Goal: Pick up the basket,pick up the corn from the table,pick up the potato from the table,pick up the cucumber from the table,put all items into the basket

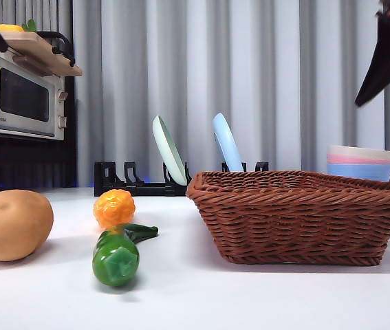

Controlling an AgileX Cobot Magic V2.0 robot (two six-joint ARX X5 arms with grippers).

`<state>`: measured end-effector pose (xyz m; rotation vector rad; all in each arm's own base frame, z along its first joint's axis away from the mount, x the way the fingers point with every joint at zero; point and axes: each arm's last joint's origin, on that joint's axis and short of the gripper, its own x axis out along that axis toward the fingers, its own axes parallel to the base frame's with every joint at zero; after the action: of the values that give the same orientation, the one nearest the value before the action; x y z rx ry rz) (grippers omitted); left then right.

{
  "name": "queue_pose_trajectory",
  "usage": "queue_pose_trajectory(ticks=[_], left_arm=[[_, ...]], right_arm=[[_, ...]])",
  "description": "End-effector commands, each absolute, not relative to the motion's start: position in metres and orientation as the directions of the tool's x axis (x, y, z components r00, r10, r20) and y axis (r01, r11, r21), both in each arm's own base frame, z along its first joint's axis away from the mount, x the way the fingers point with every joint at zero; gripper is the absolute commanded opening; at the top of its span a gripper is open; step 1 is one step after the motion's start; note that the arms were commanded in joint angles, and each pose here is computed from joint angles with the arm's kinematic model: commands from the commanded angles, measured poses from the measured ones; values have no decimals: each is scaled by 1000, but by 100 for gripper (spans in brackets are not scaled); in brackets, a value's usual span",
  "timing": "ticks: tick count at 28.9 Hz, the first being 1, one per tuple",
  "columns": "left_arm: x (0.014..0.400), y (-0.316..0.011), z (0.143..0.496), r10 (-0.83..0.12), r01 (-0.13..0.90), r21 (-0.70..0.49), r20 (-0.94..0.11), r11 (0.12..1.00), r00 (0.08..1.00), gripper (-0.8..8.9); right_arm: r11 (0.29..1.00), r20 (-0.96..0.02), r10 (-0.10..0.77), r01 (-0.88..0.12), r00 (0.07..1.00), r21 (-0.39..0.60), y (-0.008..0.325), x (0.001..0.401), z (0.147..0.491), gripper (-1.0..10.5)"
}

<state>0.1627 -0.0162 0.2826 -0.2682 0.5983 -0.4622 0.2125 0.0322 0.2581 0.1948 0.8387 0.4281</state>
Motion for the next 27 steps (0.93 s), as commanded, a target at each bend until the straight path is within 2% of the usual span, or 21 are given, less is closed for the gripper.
queue_pose_trajectory(ticks=[1,12,14,16,18,22,27], left_arm=[[163,-16,284,-491,344,-365,-471,865,733,409],[161,-16,282,-493,337,-376,-489,863,719,409],[161,-16,281,-493,334,-378,-494,863,716,409],[161,-16,281,-493,334,-378,-495,863,715,409],[161,-16,281,-493,334,-378,-495,863,715,409],[162,-17,281,-498,337,-380,-499,861,710,409],[180,-31,280,-543,357,-416,-541,836,643,409]], right_arm=[[899,-711,437,-280,550,336,34,232,250,379],[902,-816,431,-204,384,381,45,293,200,371],[901,-824,434,-197,364,387,49,297,192,298],[900,-833,435,-200,342,387,53,298,186,106],[900,-833,435,-204,341,386,55,298,186,-20],[898,-819,440,-174,368,404,55,297,196,-16],[889,-751,455,-198,478,413,52,282,237,-16]])
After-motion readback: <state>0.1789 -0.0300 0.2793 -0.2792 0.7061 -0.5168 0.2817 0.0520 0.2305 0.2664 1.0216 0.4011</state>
